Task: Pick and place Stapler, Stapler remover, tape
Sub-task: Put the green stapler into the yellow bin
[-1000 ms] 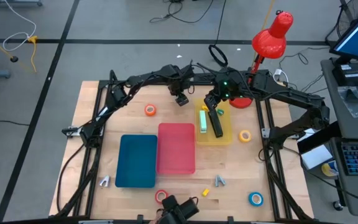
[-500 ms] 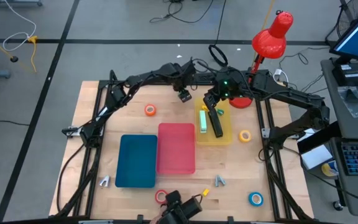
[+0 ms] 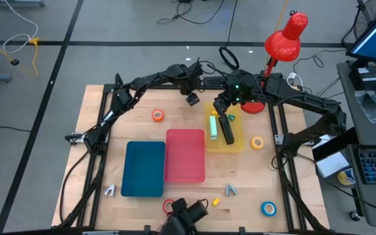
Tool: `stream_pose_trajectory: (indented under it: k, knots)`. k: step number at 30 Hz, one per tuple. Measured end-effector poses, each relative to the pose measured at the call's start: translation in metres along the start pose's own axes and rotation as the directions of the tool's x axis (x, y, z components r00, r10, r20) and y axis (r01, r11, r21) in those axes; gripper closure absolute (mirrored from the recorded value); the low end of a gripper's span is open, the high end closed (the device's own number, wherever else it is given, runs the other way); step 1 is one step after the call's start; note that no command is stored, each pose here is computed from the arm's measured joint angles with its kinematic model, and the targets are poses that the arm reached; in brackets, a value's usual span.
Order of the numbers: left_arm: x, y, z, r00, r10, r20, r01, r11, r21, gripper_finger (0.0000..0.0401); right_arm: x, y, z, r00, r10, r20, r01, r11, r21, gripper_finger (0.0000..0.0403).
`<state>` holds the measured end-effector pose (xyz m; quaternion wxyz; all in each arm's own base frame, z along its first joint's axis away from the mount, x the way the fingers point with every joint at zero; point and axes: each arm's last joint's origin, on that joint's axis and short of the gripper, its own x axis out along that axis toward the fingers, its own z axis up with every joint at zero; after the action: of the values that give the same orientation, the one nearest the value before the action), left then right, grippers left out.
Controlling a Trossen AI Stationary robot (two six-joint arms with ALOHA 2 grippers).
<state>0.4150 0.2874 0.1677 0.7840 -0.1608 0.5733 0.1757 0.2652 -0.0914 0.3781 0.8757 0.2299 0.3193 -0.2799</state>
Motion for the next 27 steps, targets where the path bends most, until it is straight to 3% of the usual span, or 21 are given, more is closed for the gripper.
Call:
stream_pose_trajectory:
  k: [8,18,27]
  knots:
    - [0.0000,0.0036,-0.0014,1.000,-0.030,-0.006,0.029,0.999,-0.024,0.0149,0.0000,0.0000,0.0000,1.000,0.000,0.000,0.000,1.000,0.021,0.0277]
    - [0.0001,0.0028,-0.0017,0.999,-0.037,-0.009,0.037,0.998,-0.045,0.0239,0.0000,0.0000,0.0000,1.000,0.000,-0.001,0.000,1.000,0.026,0.0277]
    - [0.0001,0.0024,-0.0017,0.999,-0.037,-0.010,0.037,0.998,-0.048,0.0244,0.0000,0.0008,-0.0005,0.999,0.029,-0.014,-0.029,0.999,0.038,0.0277]
